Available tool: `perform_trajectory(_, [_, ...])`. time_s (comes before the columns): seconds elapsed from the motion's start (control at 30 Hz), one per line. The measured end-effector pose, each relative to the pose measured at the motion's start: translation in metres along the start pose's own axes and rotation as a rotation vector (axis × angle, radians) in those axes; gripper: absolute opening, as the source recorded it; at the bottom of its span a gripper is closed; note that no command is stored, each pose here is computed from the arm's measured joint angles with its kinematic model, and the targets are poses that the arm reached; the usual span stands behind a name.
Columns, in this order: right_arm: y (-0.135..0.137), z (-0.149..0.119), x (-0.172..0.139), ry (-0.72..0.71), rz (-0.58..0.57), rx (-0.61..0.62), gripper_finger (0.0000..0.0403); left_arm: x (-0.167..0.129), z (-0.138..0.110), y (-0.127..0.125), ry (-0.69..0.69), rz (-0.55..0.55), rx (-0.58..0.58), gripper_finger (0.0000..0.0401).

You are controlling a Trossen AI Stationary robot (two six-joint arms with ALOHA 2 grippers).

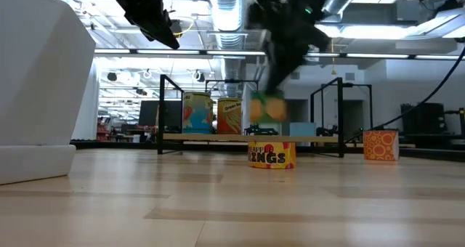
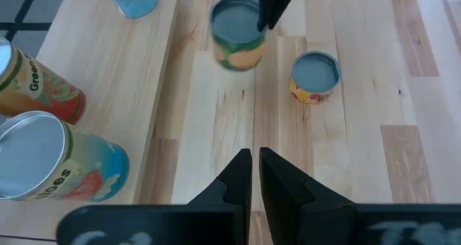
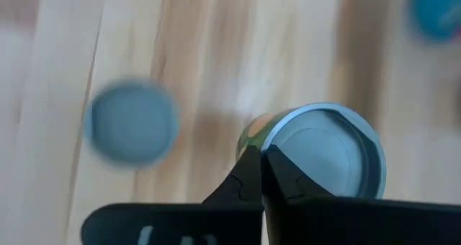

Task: Pick and place cans onto a shelf
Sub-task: Put the canned peaches on the shelf

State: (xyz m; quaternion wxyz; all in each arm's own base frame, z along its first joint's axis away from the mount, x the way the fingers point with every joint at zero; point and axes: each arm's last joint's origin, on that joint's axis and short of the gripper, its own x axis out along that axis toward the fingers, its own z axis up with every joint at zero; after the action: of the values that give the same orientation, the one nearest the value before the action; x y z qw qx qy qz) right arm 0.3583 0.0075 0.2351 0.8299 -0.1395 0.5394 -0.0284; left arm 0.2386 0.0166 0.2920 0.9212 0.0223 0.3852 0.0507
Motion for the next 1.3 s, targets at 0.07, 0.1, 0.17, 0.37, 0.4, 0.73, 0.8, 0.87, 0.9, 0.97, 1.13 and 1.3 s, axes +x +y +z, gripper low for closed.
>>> perform_trajectory(0.07, [-0.011, 0.007, -0.006, -0.035, -0.024, -0.006, 0.0005, 0.0, 0.0, 0.0, 0.002, 0.0, 0.006, 0.0018])
perform_trajectory(0.1, [-0.017, 0.009, -0.008, -0.041, -0.032, -0.005, 0.0005, 0.0, -0.001, 0.0, 0.005, 0.0, 0.01, 0.0018])
perform_trajectory(0.17, [-0.034, 0.01, -0.011, -0.045, -0.051, -0.005, 0.0005, 0.0, -0.001, 0.0, 0.013, -0.001, 0.011, 0.0018])
perform_trajectory(0.37, [-0.09, -0.007, -0.003, -0.041, -0.029, 0.049, 0.0005, 0.0, -0.002, 0.0, 0.018, 0.0, 0.014, 0.0018])
perform_trajectory(0.4, [-0.1, -0.011, -0.002, -0.046, -0.021, 0.064, 0.0005, 0.0, -0.002, 0.0, 0.018, 0.0, 0.014, 0.0018])
perform_trajectory(0.73, [-0.174, -0.045, 0.007, -0.14, 0.0, 0.117, 0.0006, 0.0, -0.002, 0.002, 0.022, 0.076, 0.042, 0.0018])
perform_trajectory(0.8, [-0.184, -0.048, 0.014, -0.163, -0.012, 0.131, 0.0004, 0.0, -0.002, 0.002, 0.021, 0.078, 0.042, 0.0018])
perform_trajectory(0.87, [-0.19, -0.054, 0.021, -0.148, -0.003, 0.142, 0.0005, 0.0, -0.002, 0.002, 0.02, 0.078, 0.042, 0.0018])
perform_trajectory(0.9, [-0.193, -0.058, 0.024, -0.139, 0.001, 0.148, 0.0006, 0.0, -0.002, 0.002, 0.02, 0.078, 0.042, 0.0018])
perform_trajectory(0.97, [-0.198, -0.054, 0.029, -0.18, -0.026, 0.143, 0.0009, 0.0, -0.002, 0.002, 0.02, 0.078, 0.041, 0.0018])
perform_trajectory(1.13, [-0.202, -0.058, 0.038, -0.166, -0.014, 0.152, 0.0006, 0.0, -0.002, 0.002, 0.02, 0.078, 0.041, 0.0018])
perform_trajectory(1.3, [-0.206, -0.063, 0.042, -0.149, -0.013, 0.167, 0.0012, 0.0, -0.002, 0.002, 0.02, 0.078, 0.04, 0.0018])
